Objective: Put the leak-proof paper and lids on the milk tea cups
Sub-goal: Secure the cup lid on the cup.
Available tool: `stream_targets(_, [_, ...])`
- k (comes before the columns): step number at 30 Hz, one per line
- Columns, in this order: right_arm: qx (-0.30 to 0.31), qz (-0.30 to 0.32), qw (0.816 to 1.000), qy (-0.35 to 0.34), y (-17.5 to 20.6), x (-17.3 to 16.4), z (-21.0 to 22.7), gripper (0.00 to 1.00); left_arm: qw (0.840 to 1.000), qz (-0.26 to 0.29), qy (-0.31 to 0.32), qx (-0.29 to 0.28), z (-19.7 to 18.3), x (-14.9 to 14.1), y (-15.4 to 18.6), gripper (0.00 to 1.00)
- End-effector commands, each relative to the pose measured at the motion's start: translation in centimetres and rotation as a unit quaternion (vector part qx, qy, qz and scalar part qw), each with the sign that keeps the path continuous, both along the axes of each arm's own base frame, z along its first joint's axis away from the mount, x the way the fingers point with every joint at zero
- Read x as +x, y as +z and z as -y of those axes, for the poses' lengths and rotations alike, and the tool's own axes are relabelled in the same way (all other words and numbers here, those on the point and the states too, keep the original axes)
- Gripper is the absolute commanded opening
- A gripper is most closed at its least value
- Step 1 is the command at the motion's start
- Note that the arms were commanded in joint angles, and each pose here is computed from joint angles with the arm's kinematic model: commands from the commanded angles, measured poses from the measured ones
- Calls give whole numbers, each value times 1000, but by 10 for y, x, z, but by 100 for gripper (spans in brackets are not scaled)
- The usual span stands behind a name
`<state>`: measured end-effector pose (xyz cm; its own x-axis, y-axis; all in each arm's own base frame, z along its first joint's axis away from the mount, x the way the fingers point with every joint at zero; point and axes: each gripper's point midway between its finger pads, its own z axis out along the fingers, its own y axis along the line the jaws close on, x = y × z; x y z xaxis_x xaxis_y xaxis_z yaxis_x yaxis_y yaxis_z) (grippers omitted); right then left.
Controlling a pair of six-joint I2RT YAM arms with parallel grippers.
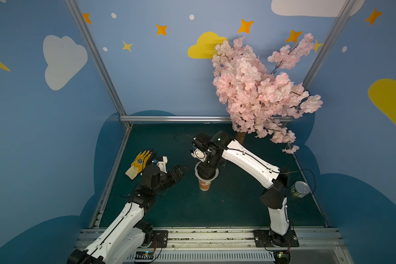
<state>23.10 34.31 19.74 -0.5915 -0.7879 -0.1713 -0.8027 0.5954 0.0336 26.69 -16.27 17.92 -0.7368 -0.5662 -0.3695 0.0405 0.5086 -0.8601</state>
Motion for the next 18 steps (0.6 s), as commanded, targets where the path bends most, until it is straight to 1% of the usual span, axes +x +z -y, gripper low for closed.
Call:
stream_targets(1, [-4, -12, 1000, 12, -4, -4, -4, 71, 1000, 0, 3, 7, -3, -1, -3, 97])
stream_targets(18, [-15, -38, 999, 24, -24, -10, -9, 73, 1000, -1, -2, 5, -1, -3, -2, 97])
